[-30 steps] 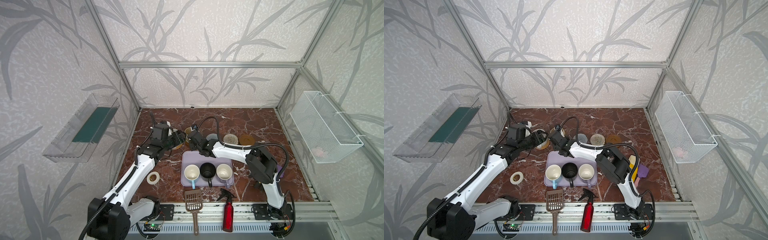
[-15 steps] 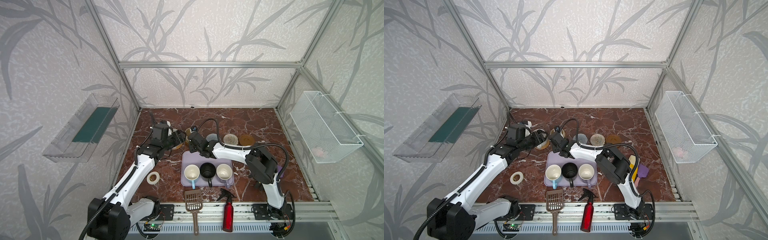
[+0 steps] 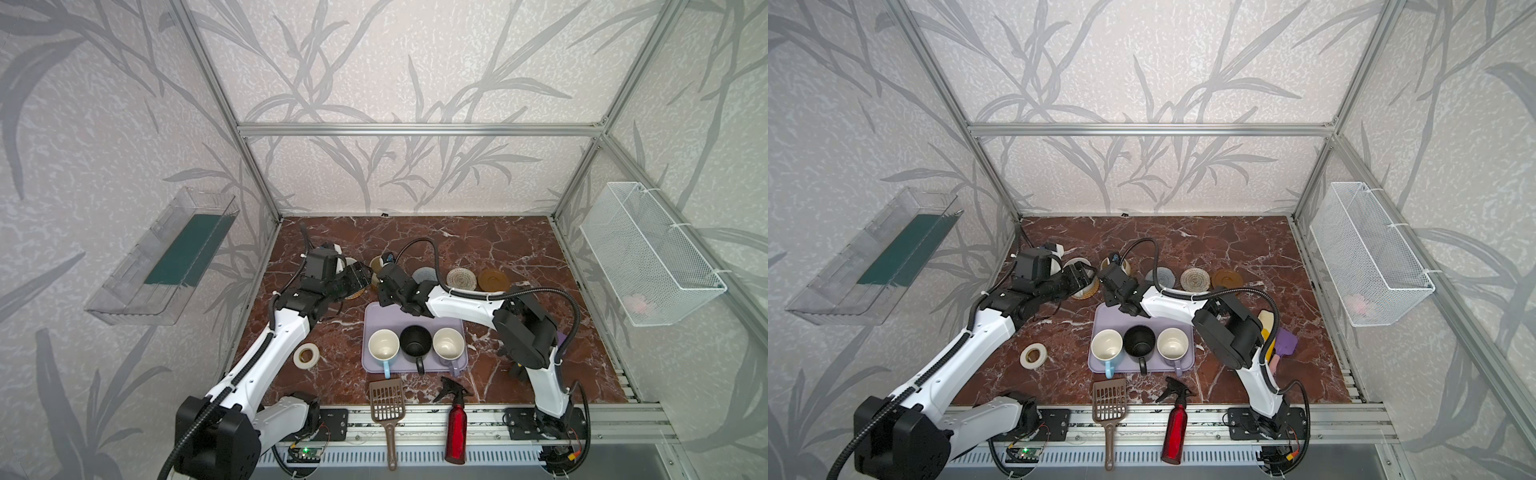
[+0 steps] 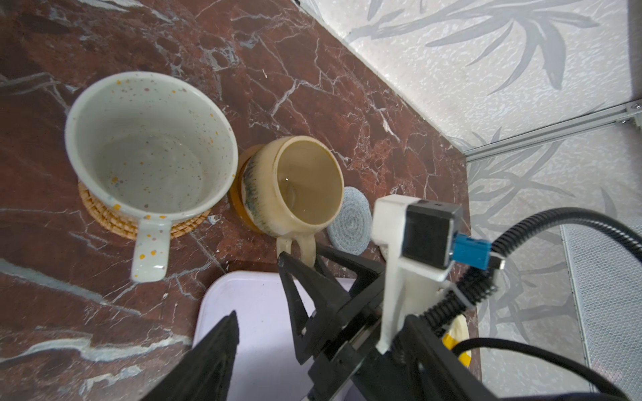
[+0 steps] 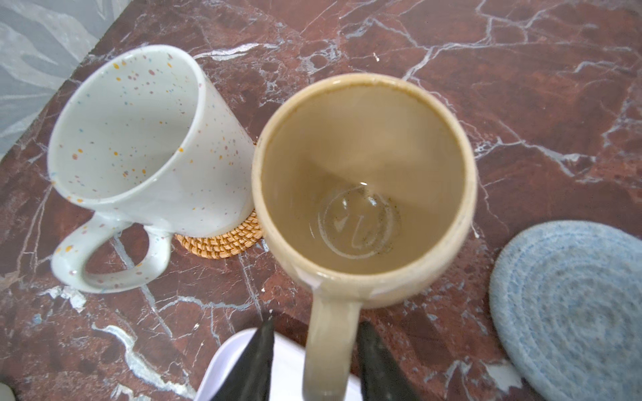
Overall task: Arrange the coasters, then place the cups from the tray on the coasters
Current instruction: 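Open the right gripper and raise it away from the beige mug, then grasp the light blue mug with the left gripper while the right gripper moves over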
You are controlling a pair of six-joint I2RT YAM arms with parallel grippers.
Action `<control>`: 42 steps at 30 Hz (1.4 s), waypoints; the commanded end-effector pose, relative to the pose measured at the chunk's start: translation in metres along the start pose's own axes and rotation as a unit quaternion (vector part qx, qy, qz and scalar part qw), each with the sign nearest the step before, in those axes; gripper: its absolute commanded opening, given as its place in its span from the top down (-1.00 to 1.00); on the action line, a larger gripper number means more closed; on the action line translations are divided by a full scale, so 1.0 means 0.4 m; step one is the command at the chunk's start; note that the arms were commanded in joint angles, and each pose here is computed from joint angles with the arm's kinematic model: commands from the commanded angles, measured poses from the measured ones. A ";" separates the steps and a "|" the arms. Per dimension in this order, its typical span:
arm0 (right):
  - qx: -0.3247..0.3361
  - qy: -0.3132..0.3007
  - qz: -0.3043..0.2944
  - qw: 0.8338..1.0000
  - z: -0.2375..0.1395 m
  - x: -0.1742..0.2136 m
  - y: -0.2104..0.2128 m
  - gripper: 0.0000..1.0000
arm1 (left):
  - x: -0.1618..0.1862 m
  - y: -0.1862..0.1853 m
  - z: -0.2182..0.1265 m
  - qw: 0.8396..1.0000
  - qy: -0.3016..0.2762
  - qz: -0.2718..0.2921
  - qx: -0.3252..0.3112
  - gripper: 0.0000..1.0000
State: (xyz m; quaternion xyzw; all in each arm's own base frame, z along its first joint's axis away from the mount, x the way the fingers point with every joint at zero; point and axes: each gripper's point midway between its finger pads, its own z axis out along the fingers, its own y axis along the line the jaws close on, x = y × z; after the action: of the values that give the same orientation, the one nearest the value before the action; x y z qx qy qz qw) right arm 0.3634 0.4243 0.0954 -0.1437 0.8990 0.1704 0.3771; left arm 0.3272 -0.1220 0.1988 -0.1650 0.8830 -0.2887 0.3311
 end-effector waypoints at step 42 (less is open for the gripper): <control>-0.022 0.103 -0.007 0.994 -0.561 0.125 -0.234 -0.98 | 0.461 0.062 -0.163 0.962 0.164 0.160 -0.148 -0.99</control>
State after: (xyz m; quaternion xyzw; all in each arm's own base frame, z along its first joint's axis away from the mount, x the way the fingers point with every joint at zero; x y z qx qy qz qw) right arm 0.2386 0.2551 0.1905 -0.1628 0.9236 0.1825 0.2952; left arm 0.1430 -0.1704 0.1346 0.0111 0.9745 -0.1359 0.1782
